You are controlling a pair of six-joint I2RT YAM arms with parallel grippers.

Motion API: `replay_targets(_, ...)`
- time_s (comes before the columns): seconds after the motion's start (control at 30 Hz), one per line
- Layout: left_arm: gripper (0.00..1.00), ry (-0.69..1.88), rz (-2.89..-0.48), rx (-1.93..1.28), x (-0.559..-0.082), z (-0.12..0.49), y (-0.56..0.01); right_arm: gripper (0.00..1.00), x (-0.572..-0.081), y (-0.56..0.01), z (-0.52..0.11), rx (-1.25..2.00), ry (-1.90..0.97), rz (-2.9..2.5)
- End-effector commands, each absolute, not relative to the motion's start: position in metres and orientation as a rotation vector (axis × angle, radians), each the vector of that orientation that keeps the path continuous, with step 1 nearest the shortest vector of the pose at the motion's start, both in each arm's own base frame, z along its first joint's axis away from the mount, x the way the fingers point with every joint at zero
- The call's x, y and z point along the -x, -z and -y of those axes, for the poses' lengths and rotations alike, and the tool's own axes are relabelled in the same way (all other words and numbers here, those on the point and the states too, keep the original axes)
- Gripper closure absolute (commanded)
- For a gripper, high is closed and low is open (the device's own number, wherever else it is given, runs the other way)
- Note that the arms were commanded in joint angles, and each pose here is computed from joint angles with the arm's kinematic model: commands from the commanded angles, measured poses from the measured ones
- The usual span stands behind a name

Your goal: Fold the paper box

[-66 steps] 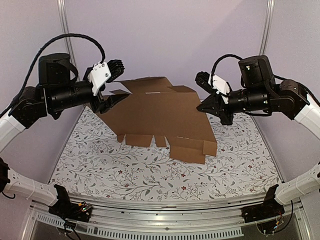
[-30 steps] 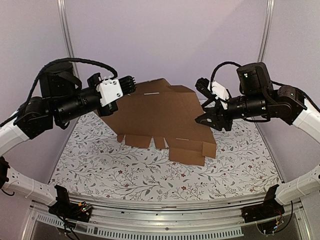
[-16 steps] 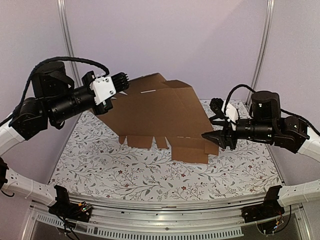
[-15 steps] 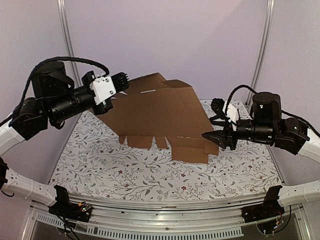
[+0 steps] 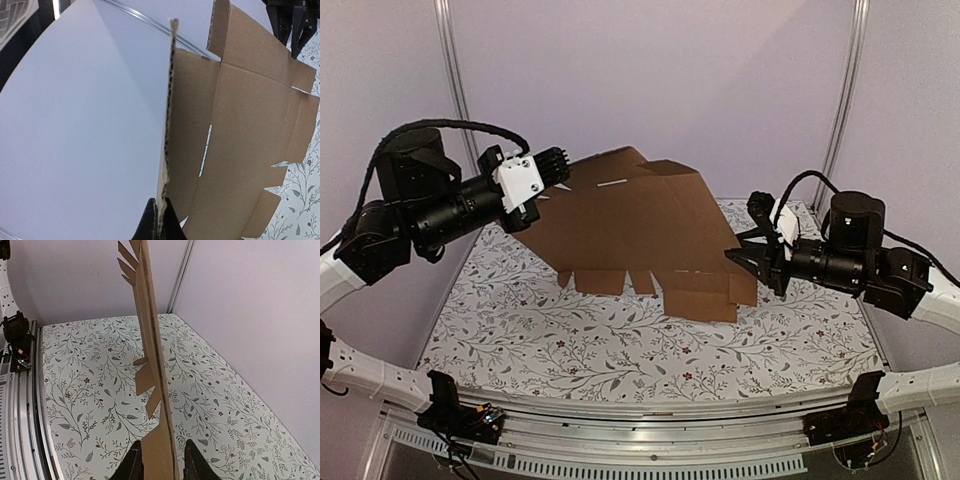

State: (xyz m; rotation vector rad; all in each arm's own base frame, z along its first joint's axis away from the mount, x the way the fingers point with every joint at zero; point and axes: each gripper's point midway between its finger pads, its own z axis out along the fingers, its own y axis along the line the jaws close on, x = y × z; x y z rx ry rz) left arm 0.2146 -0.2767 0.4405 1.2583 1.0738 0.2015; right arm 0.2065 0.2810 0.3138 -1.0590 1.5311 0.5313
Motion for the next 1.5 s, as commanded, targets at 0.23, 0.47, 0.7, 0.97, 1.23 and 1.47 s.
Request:
replay_targets(0.23,1.00,-0.115,-1.049,-1.182,-0.199,0.266,-0.456,0.80,-0.211,-0.316,-0.280,1.004,-0.544,-1.502)
replay_targets(0.47,1.00,-0.114,-1.056,-1.174,-0.199,0.264,-0.455,1.00,-0.206,-0.323,-0.282,1.001,-0.584,-1.482)
replay_targets(0.7,1.00,-0.129,-1.071,-1.142,-0.204,0.264,-0.457,1.00,-0.198,-0.342,-0.281,0.990,-0.626,-1.442)
replay_targets(0.97,0.57,-0.138,-1.090,-0.966,-0.212,0.247,-0.488,1.00,-0.191,-0.402,-0.277,0.944,-0.685,-1.394)
replay_targets(1.23,0.00,-0.030,-1.091,-0.797,-0.200,0.218,-0.517,1.00,-0.190,-0.438,-0.271,0.862,-0.753,-1.500)
replay_targets(1.47,0.01,0.135,-1.084,-0.708,-0.179,0.195,-0.536,1.00,-0.207,-0.416,-0.261,0.718,-0.730,-1.792)
